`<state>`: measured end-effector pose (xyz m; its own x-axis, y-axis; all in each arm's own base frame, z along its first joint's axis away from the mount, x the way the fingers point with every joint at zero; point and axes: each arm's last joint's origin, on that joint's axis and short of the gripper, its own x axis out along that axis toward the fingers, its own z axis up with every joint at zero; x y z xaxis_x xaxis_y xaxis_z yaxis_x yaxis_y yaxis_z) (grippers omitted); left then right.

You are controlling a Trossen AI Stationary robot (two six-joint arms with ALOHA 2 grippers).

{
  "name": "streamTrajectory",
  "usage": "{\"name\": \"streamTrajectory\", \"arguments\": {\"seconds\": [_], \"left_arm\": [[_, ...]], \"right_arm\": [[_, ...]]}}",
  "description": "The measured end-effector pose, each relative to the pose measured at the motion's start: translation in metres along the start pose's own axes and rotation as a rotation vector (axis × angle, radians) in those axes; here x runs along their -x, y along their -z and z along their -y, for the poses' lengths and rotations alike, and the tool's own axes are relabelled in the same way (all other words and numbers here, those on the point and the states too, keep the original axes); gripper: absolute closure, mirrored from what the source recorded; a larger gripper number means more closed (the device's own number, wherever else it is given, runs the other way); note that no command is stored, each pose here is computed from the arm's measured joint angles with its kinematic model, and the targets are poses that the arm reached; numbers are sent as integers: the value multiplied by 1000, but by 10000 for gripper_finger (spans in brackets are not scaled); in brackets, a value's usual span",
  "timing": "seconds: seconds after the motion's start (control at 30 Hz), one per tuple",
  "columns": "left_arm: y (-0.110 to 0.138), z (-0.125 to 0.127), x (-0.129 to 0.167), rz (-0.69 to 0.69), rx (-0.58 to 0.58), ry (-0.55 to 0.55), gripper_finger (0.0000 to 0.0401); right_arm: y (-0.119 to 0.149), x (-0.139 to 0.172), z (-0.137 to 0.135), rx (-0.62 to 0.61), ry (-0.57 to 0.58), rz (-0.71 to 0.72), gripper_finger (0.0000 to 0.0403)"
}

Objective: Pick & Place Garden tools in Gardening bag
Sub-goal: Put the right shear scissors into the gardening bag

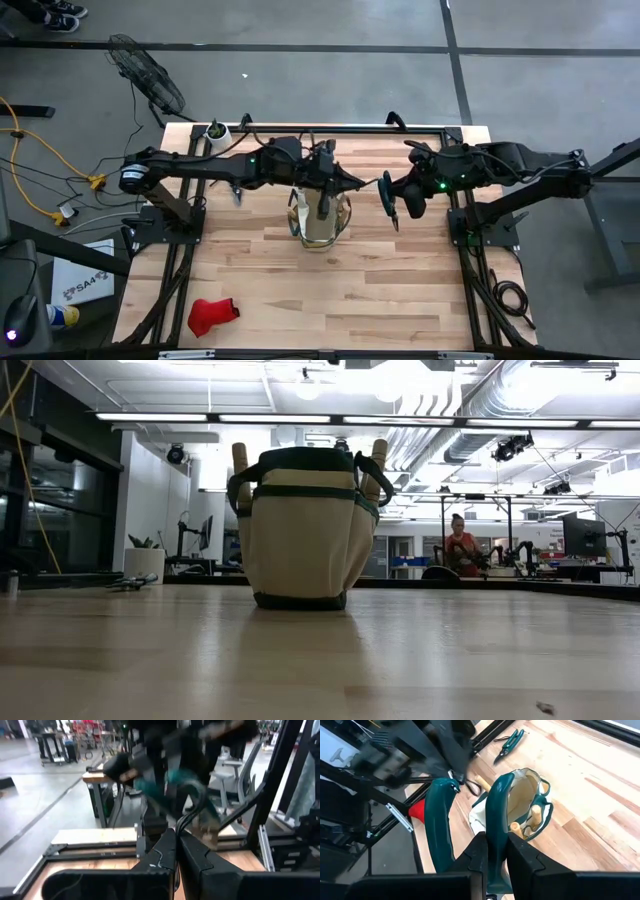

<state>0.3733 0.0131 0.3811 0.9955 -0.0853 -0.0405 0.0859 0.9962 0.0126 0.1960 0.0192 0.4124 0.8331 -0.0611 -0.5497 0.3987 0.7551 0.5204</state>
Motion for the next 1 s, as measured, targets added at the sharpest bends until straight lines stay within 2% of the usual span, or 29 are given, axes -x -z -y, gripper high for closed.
{"name": "streamTrajectory", "arguments": {"seconds": [0.27, 0.53, 0.73, 1.0], "left_arm": [[-26, 2, 19, 120, 8, -7, 401], [-36, 3, 26, 170, 70, 23, 401], [-43, 4, 27, 173, 75, 40, 401], [-48, 4, 29, 178, 74, 49, 401]], "right_arm": [[0, -14, -2, 50, 53, 6, 366], [-3, -28, -6, 103, 76, 31, 366], [-5, -31, -6, 125, 89, 56, 366], [-6, -31, -8, 146, 77, 70, 328]]}}
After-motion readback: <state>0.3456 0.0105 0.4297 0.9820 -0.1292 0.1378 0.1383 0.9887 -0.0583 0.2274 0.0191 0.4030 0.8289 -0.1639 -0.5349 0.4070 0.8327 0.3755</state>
